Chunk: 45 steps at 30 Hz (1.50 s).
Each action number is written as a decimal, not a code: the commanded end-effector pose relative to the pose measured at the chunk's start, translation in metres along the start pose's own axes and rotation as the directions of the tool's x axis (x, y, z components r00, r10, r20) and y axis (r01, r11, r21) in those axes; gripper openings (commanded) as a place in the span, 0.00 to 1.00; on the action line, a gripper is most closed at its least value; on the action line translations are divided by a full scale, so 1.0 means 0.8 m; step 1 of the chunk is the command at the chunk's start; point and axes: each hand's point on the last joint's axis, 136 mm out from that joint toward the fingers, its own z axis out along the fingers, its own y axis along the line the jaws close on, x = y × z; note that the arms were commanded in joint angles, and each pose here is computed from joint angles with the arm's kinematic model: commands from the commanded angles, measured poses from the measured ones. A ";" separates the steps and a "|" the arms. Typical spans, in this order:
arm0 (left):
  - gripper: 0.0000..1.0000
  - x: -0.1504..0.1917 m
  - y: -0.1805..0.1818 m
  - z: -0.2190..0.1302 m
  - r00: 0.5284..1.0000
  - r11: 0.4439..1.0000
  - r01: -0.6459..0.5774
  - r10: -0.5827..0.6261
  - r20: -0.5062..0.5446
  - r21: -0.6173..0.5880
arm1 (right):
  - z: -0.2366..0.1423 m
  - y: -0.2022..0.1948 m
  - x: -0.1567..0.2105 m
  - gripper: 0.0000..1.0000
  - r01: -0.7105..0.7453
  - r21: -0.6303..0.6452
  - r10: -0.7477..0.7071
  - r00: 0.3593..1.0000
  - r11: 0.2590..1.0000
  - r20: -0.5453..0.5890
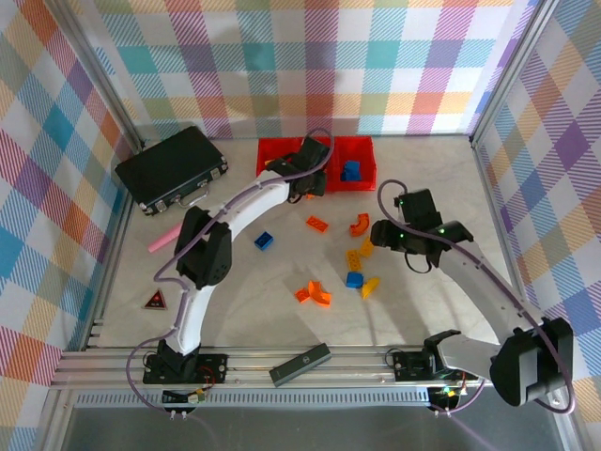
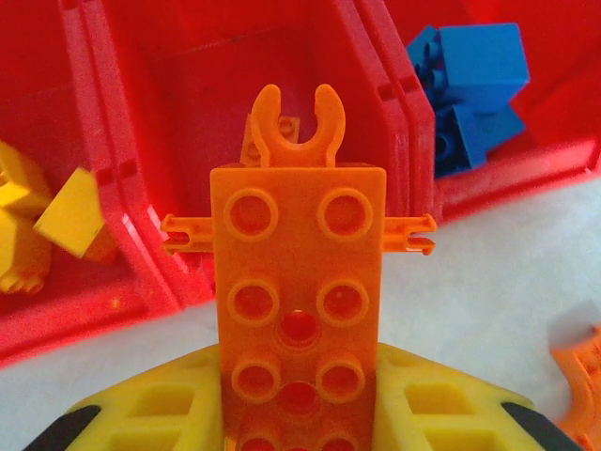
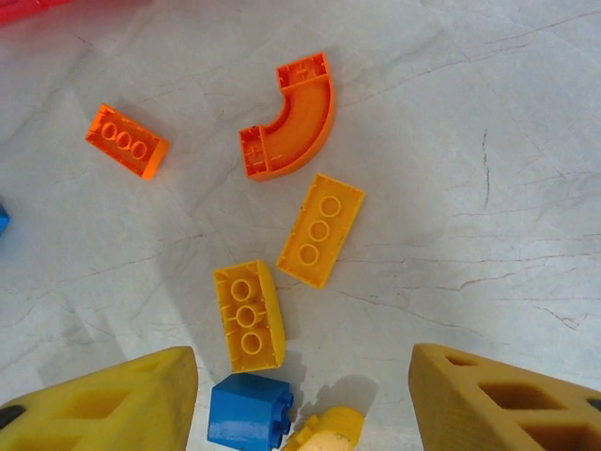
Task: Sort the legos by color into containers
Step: Place the lego in the container.
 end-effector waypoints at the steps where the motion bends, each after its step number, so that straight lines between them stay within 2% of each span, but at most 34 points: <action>1: 0.32 -0.014 0.012 0.029 0.999 0.998 0.037 -0.035 0.033 -0.048 | -0.011 -0.003 -0.004 0.62 -0.032 -0.007 0.032 0.999 0.999 0.042; 6: 0.32 -0.038 0.012 0.055 0.995 0.997 0.057 -0.053 0.085 -0.053 | -0.017 -0.004 0.004 0.63 -0.031 -0.010 0.031 0.999 0.999 0.025; 18: 0.35 -0.061 0.022 0.108 0.989 0.996 0.090 -0.087 0.119 -0.019 | -0.023 0.001 0.014 0.63 -0.054 -0.043 0.054 0.999 0.998 0.004; 24: 0.45 -0.076 0.018 0.109 0.984 0.995 0.102 -0.104 0.148 0.017 | -0.022 0.004 0.016 0.64 -0.068 -0.054 0.068 0.998 0.996 -0.009; 31: 0.56 -0.123 0.016 0.050 0.967 0.993 0.103 -0.113 0.227 0.054 | -0.019 0.008 0.019 0.64 -0.078 -0.068 0.076 0.997 0.995 -0.034; 38: 0.57 -0.160 0.009 -0.036 0.947 0.989 0.094 -0.125 0.297 0.114 | -0.008 0.013 0.021 0.65 -0.086 -0.077 0.080 0.994 0.993 -0.073; 45: 0.58 -0.162 0.017 -0.117 0.938 0.986 0.099 -0.138 0.319 0.137 | 0.004 0.016 0.026 0.65 -0.082 -0.052 0.076 0.991 0.995 -0.111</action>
